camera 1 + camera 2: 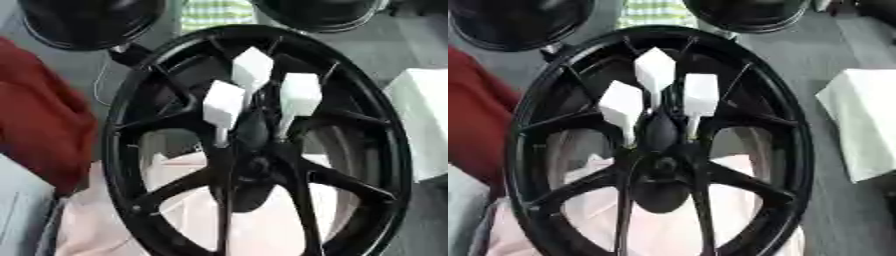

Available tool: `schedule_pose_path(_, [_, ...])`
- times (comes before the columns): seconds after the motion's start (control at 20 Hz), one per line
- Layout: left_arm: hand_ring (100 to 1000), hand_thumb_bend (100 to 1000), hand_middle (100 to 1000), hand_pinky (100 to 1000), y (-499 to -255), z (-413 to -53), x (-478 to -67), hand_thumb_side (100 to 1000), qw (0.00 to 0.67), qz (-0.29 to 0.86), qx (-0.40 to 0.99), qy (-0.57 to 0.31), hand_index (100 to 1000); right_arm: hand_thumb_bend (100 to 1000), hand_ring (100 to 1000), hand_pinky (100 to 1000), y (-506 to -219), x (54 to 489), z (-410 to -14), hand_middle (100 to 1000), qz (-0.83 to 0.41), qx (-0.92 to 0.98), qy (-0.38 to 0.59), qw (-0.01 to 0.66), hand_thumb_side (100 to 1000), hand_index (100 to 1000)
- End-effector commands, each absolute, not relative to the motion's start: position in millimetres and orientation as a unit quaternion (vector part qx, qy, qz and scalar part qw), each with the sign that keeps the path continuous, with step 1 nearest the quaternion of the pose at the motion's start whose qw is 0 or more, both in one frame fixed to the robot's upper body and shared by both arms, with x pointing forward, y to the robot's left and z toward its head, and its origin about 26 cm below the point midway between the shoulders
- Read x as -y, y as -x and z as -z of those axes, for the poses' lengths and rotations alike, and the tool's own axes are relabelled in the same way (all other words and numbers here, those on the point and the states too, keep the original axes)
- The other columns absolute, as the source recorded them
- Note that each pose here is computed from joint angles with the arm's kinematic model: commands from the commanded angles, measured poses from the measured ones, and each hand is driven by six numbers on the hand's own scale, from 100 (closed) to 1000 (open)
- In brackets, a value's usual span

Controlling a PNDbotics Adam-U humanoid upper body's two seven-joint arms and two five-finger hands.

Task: Pull the pin out of the wheel hub.

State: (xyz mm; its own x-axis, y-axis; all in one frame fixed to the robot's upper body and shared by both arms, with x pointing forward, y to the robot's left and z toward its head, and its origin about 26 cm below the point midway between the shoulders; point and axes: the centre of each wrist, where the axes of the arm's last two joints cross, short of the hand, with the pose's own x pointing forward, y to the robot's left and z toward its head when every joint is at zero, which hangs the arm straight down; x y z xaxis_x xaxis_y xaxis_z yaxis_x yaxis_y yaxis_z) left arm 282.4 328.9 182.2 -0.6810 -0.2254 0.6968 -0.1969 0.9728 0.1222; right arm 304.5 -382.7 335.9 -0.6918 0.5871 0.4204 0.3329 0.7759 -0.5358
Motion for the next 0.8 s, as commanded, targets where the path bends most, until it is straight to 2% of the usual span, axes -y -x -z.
schedule_pose_path(0.05, [602, 100, 513, 753, -278.5, -191.8, -333.0, 715, 0.369, 0.028, 0.921, -0.124, 737, 100, 729, 870, -295.3, 379.3, -354.4, 645, -0.238, 0.892, 0.275, 0.268, 270, 739])
schedule_pose_path(0.3, [602, 100, 513, 753, -278.4, -192.0, -333.4, 713, 0.368, 0.027, 0.921, -0.124, 737, 100, 731, 871, -293.6, 375.8, -356.3, 647, -0.252, 0.887, 0.283, 0.265, 213, 741])
schedule_pose_path(0.45, [602, 100, 514, 752, -278.4, -191.8, -333.3, 714, 0.369, 0.028, 0.921, -0.124, 737, 100, 741, 877, -291.1, 372.9, -361.2, 658, -0.281, 0.874, 0.298, 0.260, 100, 752])
schedule_pose_path(0.8, [602, 100, 513, 752, -277.6, -192.2, -335.1, 711, 0.371, 0.036, 0.919, -0.127, 737, 100, 790, 904, -280.7, 357.7, -388.8, 713, -0.445, 0.783, 0.359, 0.246, 100, 791])
